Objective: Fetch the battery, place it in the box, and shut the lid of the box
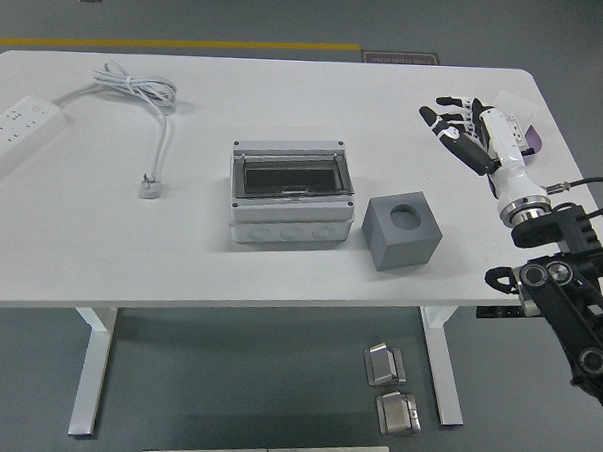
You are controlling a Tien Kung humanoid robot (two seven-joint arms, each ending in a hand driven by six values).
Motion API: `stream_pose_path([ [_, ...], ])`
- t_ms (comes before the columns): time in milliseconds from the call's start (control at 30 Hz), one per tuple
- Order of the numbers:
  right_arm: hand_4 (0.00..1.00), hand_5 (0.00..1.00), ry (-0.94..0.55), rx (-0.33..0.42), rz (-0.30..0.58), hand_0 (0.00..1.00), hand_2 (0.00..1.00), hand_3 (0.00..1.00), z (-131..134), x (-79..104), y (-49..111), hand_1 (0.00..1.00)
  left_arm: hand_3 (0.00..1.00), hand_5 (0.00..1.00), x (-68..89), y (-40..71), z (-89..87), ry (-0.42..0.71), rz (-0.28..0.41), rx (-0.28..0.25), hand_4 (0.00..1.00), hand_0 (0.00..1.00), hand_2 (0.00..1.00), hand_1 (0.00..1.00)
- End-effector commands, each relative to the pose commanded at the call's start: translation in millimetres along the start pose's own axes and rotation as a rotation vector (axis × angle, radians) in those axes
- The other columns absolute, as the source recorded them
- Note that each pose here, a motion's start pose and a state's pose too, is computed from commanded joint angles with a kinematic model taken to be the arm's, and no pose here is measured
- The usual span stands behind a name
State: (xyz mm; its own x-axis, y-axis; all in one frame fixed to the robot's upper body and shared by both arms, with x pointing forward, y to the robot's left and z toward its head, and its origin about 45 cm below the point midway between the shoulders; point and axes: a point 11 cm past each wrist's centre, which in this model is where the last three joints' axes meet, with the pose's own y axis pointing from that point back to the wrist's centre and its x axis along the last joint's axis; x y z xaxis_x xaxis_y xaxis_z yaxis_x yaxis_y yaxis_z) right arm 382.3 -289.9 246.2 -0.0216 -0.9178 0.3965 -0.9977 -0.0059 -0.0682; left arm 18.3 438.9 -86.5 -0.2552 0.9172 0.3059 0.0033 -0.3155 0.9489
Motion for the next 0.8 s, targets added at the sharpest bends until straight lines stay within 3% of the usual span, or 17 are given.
stream_pose_path([
  [300, 0.973, 0.735, -0.298, 0.084, -0.019, 0.758, 0.666, 0.725, 0.2, -14.8, 25.1, 0.658, 0.675, 0.002, 7.5, 0.3, -3.4, -0.025, 0.042, 0.027, 0.355, 0.66, 0.619, 0.718],
  [333, 0.976, 0.757, -0.341, 0.087, -0.024, 0.803, 0.697, 0.753, 2.0, -15.6, 28.5, 0.683, 0.675, 0.002, 8.2, 0.1, -4.8, -0.025, 0.044, 0.029, 0.355, 0.659, 0.618, 0.718],
  [400, 0.976, 0.757, -0.391, 0.092, -0.027, 0.803, 0.697, 0.753, 4.0, -15.8, 32.0, 0.683, 0.675, 0.002, 8.3, -0.1, -6.4, -0.028, 0.045, 0.031, 0.355, 0.659, 0.618, 0.718],
  [700, 0.981, 0.768, -0.547, 0.032, 0.012, 0.848, 0.72, 0.787, 19.7, -12.8, 38.8, 0.712, 0.67, 0.002, 16.3, 0.6, -5.7, -0.095, 0.11, 0.054, 0.367, 0.659, 0.617, 0.715],
  [733, 0.998, 0.847, -0.547, 0.028, 0.015, 0.841, 0.715, 0.766, 20.9, -12.1, 39.5, 0.705, 0.662, 0.002, 17.2, 0.7, -6.3, -0.098, 0.116, 0.056, 0.448, 0.656, 0.623, 0.713],
  [800, 0.998, 0.847, -0.541, 0.022, 0.026, 0.841, 0.715, 0.766, 23.6, -9.5, 41.1, 0.705, 0.662, 0.002, 19.0, 0.8, -8.8, -0.1, 0.128, 0.066, 0.448, 0.656, 0.623, 0.713],
])
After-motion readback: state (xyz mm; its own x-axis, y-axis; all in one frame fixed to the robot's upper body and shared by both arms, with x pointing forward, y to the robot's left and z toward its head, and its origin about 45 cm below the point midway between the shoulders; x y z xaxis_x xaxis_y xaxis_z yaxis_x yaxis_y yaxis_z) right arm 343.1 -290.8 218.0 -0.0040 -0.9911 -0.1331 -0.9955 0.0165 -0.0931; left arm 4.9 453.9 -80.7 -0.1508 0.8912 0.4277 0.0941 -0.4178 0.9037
